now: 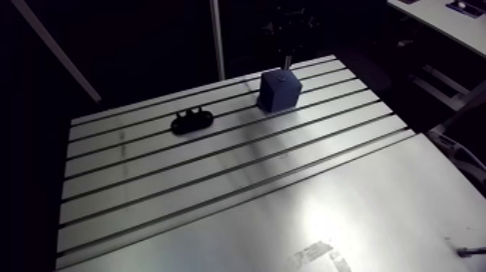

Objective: Pick up the M10 bolt and insert it into the hex recess until seated.

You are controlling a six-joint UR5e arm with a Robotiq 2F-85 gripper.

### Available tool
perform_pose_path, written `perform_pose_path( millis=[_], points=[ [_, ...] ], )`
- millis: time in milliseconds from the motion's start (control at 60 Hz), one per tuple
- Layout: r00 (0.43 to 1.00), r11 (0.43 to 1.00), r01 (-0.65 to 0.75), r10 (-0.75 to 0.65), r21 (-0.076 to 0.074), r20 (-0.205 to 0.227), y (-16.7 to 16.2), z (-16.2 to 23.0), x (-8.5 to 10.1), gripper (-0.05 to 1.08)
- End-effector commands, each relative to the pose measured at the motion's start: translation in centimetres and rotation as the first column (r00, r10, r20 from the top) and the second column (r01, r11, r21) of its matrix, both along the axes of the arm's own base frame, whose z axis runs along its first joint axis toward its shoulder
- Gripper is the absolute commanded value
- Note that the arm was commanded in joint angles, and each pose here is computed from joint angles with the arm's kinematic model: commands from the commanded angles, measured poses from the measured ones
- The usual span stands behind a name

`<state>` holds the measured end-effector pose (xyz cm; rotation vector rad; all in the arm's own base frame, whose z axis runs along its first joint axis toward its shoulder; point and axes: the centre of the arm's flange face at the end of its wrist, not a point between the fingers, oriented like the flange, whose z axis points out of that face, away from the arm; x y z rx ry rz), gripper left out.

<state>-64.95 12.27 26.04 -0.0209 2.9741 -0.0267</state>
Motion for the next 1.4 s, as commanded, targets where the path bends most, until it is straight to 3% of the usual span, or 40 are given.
perform_pose_path(
  millis=[17,467,750,1400],
  points=[
    [0.999,0.999,-0.045,0.045,0.001,-0.022,0.1,-0.1,-0.3,1.05],
    [0.999,0.999,-0.045,0.045,-0.004,-0.013,0.1,-1.4,-0.2,1.04],
    [0.999,0.999,-0.042,0.042,0.005,-0.032,0.3,-1.4,-0.4,1.04],
    [0.999,0.999,-0.045,0.045,-0.006,-0.01,0.2,-2.8,-0.2,1.04]
  ],
)
